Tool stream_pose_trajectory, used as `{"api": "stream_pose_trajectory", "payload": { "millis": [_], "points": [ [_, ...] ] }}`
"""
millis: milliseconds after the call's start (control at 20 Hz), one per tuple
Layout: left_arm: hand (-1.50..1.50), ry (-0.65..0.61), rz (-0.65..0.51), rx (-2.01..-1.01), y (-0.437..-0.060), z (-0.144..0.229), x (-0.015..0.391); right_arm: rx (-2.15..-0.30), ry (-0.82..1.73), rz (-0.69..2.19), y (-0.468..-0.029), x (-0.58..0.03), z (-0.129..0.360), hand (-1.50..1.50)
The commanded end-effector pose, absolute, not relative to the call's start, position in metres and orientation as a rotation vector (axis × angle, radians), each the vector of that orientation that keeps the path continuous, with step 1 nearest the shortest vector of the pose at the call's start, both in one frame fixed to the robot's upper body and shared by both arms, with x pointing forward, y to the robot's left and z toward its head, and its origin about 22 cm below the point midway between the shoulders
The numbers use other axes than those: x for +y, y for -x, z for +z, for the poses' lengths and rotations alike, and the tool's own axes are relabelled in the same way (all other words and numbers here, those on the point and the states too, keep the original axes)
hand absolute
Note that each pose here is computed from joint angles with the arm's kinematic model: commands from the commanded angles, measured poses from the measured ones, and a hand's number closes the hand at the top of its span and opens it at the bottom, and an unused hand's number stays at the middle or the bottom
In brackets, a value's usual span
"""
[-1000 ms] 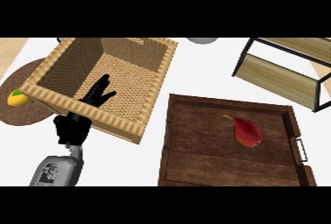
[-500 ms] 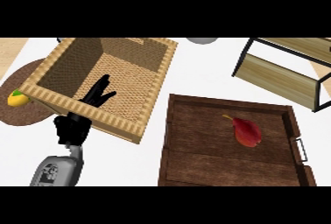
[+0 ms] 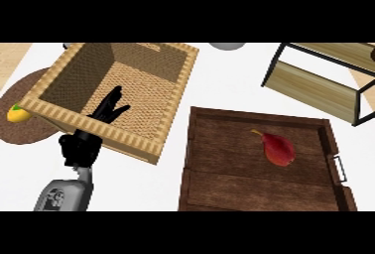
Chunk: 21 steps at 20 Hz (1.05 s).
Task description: Pick the cupcake from the tray and place it in the tiered shelf
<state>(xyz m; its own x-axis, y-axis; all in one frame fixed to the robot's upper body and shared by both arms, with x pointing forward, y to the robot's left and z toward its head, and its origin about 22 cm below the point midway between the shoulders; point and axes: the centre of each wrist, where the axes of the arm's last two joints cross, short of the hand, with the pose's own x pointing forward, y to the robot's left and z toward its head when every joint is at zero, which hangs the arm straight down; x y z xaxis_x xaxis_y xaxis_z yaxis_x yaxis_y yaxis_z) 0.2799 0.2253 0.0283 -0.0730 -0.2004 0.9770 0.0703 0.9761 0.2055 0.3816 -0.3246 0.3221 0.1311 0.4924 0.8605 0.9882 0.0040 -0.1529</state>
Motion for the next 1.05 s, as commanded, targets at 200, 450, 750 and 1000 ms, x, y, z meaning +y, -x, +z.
{"api": "stream_pose_trajectory", "payload": {
  "millis": [200, 450, 750, 1000],
  "points": [
    [0.0, -0.133, -0.223, -1.558, -0.277, 0.013, 0.23, -1.379, 1.559, -1.061, -0.312, -0.341, 0.349, -1.5],
    [0.0, -0.159, -0.224, -1.554, -0.271, 0.018, 0.248, -1.197, 1.517, -1.007, -0.265, -0.361, 0.355, -1.5],
    [0.0, -0.163, -0.198, -1.547, -0.264, 0.017, 0.245, -1.164, 1.527, -0.898, -0.194, -0.364, 0.335, -1.5],
    [0.0, -0.19, -0.194, -1.566, -0.275, 0.022, 0.259, -1.168, 1.492, -0.833, -0.138, -0.366, 0.326, -1.5]
  ]
}}
